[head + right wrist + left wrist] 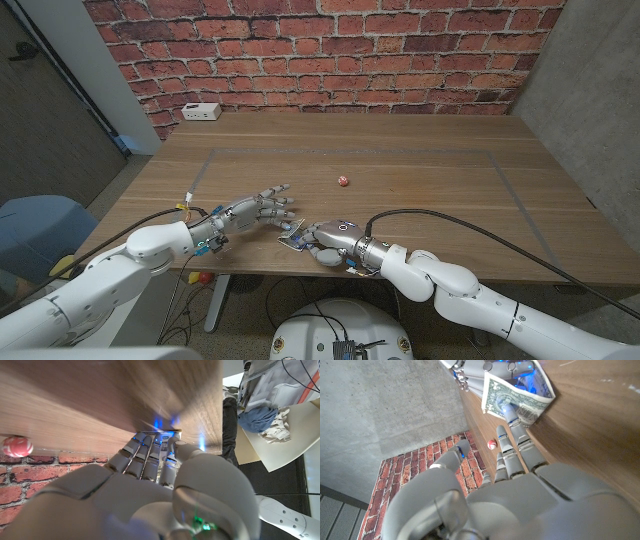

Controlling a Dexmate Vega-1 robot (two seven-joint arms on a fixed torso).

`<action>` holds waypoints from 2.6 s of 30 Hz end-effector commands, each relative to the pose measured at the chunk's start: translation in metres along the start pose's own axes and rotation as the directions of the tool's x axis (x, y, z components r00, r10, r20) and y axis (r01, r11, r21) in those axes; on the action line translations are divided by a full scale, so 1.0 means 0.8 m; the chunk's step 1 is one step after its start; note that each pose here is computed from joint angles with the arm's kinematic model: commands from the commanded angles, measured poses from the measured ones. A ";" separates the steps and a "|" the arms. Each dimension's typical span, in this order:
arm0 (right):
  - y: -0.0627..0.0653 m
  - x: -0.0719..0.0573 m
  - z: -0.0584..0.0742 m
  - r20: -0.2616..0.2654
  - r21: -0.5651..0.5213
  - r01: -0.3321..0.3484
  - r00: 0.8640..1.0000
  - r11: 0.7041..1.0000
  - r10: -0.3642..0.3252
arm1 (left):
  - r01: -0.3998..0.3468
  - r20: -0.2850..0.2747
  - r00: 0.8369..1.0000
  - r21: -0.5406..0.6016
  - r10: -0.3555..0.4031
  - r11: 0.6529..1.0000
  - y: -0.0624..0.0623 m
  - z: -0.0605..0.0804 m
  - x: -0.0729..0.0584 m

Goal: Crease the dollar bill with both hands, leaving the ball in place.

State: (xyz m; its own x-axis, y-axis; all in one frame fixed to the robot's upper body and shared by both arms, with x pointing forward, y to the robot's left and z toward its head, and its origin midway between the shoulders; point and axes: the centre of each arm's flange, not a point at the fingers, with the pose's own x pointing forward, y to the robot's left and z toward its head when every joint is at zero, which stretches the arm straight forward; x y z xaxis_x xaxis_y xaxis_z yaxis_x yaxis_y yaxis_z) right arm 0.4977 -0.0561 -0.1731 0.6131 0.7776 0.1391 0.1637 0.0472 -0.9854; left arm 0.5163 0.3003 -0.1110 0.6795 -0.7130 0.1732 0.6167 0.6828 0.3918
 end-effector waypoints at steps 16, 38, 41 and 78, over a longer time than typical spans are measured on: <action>-0.025 -0.018 -0.019 -0.070 -0.021 0.062 0.995 0.998 -0.064 | 0.006 -0.177 0.984 0.235 0.036 0.972 -0.003 0.026 0.001; -0.021 -0.041 -0.010 -0.008 0.000 0.071 0.997 0.997 -0.071 | 0.003 -0.082 0.996 0.253 0.019 0.967 -0.013 0.029 0.022; -0.019 -0.040 -0.011 -0.005 0.006 0.070 0.998 0.998 -0.070 | 0.042 -0.115 0.993 0.321 -0.005 0.946 -0.016 0.038 0.026; -0.032 -0.033 -0.037 -0.049 0.036 0.089 0.995 0.995 -0.088 | 0.310 -0.333 0.934 0.936 0.130 0.169 -0.081 0.083 0.091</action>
State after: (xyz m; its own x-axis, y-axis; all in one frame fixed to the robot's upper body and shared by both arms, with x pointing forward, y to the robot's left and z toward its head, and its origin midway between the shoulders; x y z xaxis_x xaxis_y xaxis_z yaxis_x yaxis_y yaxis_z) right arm 0.4998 -0.0907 -0.1562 0.6214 0.7575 0.2001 0.1742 0.1154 -0.9779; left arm 0.4864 0.2110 -0.0604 0.8378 -0.5442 -0.0438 -0.0025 -0.0841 0.9965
